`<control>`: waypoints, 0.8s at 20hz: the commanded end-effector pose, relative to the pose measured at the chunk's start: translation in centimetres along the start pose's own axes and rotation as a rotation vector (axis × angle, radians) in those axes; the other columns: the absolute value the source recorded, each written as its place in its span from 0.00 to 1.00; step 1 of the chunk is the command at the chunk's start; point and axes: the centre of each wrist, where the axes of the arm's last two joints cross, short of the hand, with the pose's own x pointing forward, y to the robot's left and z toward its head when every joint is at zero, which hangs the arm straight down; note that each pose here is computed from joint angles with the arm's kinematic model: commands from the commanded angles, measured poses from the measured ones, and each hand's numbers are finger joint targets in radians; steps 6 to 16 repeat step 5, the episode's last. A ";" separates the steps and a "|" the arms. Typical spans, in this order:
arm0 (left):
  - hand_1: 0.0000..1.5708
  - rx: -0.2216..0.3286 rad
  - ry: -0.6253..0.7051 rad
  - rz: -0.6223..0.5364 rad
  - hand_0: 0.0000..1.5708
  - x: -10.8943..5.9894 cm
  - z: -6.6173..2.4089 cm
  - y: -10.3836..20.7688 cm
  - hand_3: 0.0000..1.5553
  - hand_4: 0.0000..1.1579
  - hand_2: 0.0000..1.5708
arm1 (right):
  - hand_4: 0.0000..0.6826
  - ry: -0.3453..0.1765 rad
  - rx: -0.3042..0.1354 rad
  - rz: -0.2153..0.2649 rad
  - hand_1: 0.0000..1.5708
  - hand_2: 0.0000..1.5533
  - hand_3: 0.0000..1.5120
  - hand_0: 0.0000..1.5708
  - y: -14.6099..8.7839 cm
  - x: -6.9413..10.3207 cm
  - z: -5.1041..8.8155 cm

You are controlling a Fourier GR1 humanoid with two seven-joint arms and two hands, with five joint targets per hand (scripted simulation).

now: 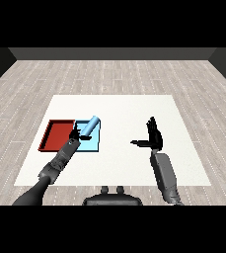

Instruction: Pick the blue can and put it in the blue box

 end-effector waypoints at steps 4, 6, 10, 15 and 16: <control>0.00 0.247 -0.466 0.383 0.00 5.8 0.56 2.8 0.00 0.00 0.00 | 0.00 -0.002 0.045 0.064 0.00 0.00 0.00 0.00 0.0 0.3 0.1; 0.00 0.241 -0.490 0.412 0.00 5.1 0.76 2.3 0.00 0.00 0.00 | 0.00 -0.015 0.065 0.086 0.00 0.00 0.00 0.00 -0.1 0.0 0.1; 0.00 0.241 -0.490 0.412 0.00 5.1 0.76 2.3 0.00 0.00 0.00 | 0.00 -0.015 0.065 0.086 0.00 0.00 0.00 0.00 -0.1 0.0 0.1; 0.00 0.241 -0.490 0.412 0.00 5.1 0.76 2.3 0.00 0.00 0.00 | 0.00 -0.015 0.065 0.086 0.00 0.00 0.00 0.00 -0.1 0.0 0.1; 0.00 0.241 -0.490 0.412 0.00 5.1 0.76 2.3 0.00 0.00 0.00 | 0.00 -0.015 0.065 0.086 0.00 0.00 0.00 0.00 -0.1 0.0 0.1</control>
